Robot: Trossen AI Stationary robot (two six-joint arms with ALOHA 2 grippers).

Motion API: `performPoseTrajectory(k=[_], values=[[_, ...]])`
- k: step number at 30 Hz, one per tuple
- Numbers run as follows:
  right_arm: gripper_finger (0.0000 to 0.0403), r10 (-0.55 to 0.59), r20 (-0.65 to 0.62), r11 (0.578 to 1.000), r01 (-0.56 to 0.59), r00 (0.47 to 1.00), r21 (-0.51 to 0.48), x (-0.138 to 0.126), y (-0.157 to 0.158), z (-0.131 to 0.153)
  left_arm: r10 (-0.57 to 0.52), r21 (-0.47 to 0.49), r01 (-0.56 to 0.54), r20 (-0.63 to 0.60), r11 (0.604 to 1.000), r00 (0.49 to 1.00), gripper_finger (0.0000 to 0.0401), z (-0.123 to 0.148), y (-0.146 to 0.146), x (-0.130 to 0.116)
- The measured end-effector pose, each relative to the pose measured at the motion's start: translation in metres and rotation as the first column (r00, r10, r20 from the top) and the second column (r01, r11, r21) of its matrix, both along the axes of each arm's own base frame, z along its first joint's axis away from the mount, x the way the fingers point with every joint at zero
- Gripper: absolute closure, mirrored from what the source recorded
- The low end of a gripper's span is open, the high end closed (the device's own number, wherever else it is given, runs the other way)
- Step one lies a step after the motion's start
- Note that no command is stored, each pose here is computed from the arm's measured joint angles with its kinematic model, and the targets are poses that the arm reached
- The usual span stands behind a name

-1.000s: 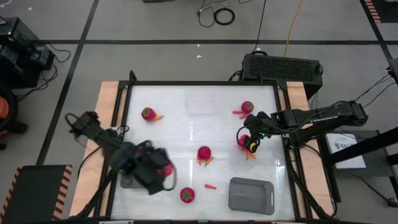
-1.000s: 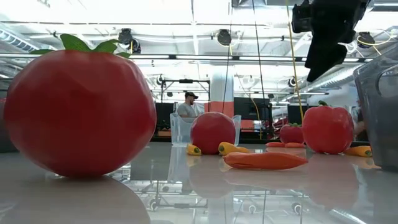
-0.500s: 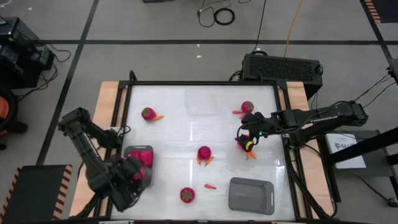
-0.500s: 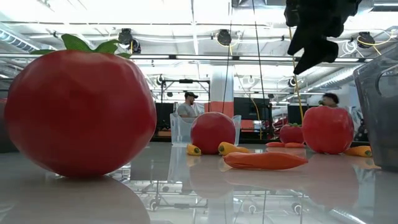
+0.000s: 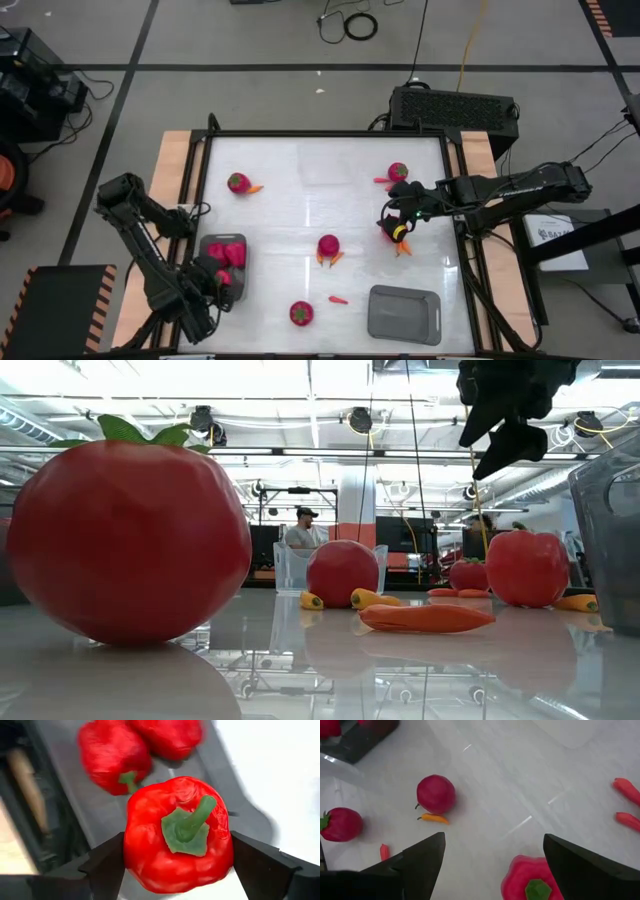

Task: Sort produce into baskets
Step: Put the bell pepper into the left black bin

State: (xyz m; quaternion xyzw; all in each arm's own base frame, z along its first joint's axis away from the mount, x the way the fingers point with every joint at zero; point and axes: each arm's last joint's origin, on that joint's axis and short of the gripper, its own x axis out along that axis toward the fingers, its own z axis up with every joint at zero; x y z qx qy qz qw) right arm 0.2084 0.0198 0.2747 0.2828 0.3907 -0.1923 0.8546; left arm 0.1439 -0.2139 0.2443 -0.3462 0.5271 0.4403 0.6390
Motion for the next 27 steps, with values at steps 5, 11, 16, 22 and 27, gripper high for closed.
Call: performPoseTrajectory(k=[5,11,16,22,27], values=[[0.0073,-0.014,0.002,1.000,0.014,1.000,0.012,0.000,0.000,0.000,0.003,0.014,-0.002,-0.033,1.000,0.999,0.0080,-0.008,0.003,-0.003],[0.0073,-0.032,0.004,0.999,0.031,0.999,0.025,0.000,0.000,0.000,0.008,0.025,-0.006,-0.061,1.000,0.998,0.0079,-0.016,0.006,-0.005],[0.0073,-0.037,0.005,0.999,0.037,0.999,0.030,0.000,0.000,0.000,0.027,0.007,-0.027,-0.143,1.000,0.989,0.0078,-0.022,0.008,-0.008],[0.0073,-0.046,0.005,0.998,0.046,0.999,0.037,0.000,0.000,0.000,0.032,-0.007,-0.034,-0.156,0.999,0.987,0.0078,-0.027,0.009,-0.008],[0.0073,-0.046,0.005,0.998,0.046,0.999,0.037,0.000,0.000,0.000,0.039,-0.035,-0.046,-0.182,0.998,0.983,0.0054,-0.029,0.008,-0.007]])
